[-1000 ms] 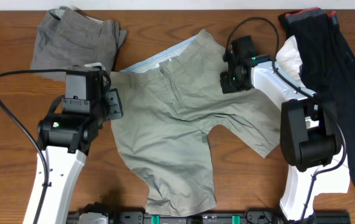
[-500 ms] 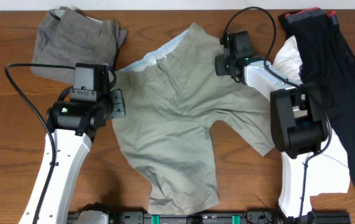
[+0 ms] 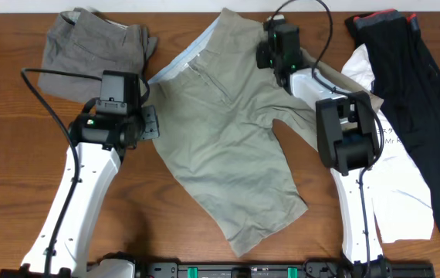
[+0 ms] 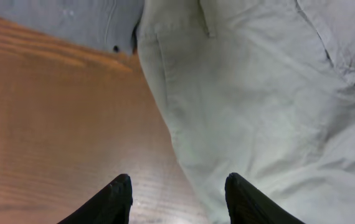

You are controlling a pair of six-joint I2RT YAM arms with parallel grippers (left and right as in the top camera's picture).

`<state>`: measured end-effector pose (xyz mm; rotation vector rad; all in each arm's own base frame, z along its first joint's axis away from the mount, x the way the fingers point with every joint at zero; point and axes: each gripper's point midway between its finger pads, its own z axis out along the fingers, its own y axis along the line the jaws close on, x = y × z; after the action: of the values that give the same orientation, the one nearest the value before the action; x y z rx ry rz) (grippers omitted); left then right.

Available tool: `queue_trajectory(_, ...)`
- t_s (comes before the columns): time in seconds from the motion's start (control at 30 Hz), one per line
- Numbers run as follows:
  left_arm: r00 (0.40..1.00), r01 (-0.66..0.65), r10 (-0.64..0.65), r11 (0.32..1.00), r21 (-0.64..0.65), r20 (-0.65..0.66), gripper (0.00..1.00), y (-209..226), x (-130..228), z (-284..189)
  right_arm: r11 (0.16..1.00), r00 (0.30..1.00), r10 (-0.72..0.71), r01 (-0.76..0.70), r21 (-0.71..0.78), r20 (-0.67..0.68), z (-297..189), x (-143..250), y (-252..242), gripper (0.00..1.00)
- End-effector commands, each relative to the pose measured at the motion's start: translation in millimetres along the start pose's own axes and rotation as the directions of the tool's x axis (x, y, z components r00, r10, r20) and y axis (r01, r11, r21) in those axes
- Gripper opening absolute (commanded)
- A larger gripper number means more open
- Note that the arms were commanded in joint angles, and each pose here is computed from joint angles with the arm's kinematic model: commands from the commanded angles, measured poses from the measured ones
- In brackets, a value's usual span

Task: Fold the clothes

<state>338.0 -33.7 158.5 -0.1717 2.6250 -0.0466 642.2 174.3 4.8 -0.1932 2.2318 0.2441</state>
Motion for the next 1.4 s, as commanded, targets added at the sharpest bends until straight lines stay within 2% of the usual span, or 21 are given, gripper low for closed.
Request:
queue_trajectory(0.0,0.998,-0.048,0.049,0.999,-0.007,0.040,0.51,0.4,-12.8,-0.4,0.998,0.990,-0.014,0.022,0.056,-0.137,4.4,23.8,-16.6,0.55)
queue_trajectory(0.1,0.990,-0.118,0.118,0.993,-0.005,0.079,0.51,-2.7,-24.2,3.7,0.998,0.973,-0.008,0.021,0.056,-0.230,-29.0,1.7,-11.2,0.83)
queue_trajectory(0.2,0.979,-0.177,0.177,0.984,-0.008,0.104,0.51,-6.4,-35.4,18.0,1.000,0.952,-0.002,0.007,0.017,-0.305,-75.1,-21.0,1.7,0.95)
queue_trajectory(0.33,0.964,-0.252,0.252,0.968,-0.017,0.084,0.51,-8.8,-41.5,56.2,0.997,0.930,-0.002,-0.026,-0.071,-0.368,-141.8,-42.8,26.7,0.96)
queue_trajectory(0.57,0.980,-0.196,0.197,0.979,-0.054,0.002,0.51,22.8,-35.0,112.6,0.993,0.899,-0.052,0.002,-0.115,-0.435,-217.9,-49.5,51.7,0.92)
queue_trajectory(0.73,0.990,-0.139,0.138,0.988,-0.064,-0.031,0.51,49.1,-30.3,129.7,0.992,0.865,-0.075,0.013,-0.128,-0.495,-232.1,-34.9,60.6,0.91)
queue_trajectory(0.97,0.991,-0.130,0.132,0.990,0.054,-0.036,0.51,34.4,-26.3,143.2,0.990,0.853,-0.087,0.019,-0.137,-0.515,-234.0,-28.2,67.4,0.90)
queue_trajectory(1.03,0.996,-0.072,0.076,0.995,0.074,-0.053,0.51,31.1,-22.7,145.2,0.991,0.848,-0.087,0.018,-0.136,-0.522,-235.1,-26.4,67.2,0.89)
queue_trajectory(1.1,0.995,0.062,-0.057,0.996,0.063,-0.083,0.50,31.6,-17.3,147.6,0.991,0.843,-0.086,0.016,-0.134,-0.531,-236.3,-24.4,66.7,0.89)
queue_trajectory(1.23,0.954,0.278,-0.272,0.960,0.031,-0.125,0.43,32.6,-8.1,154.5,0.991,0.842,-0.086,0.016,-0.134,-0.533,-236.6,-23.9,66.7,0.89)
queue_trajectory(1.37,0.925,0.359,-0.354,0.933,0.014,-0.138,0.43,33.3,-4.1,163.3,0.991,0.842,-0.086,0.016,-0.134,-0.533,-236.7,-23.8,66.8,0.89)
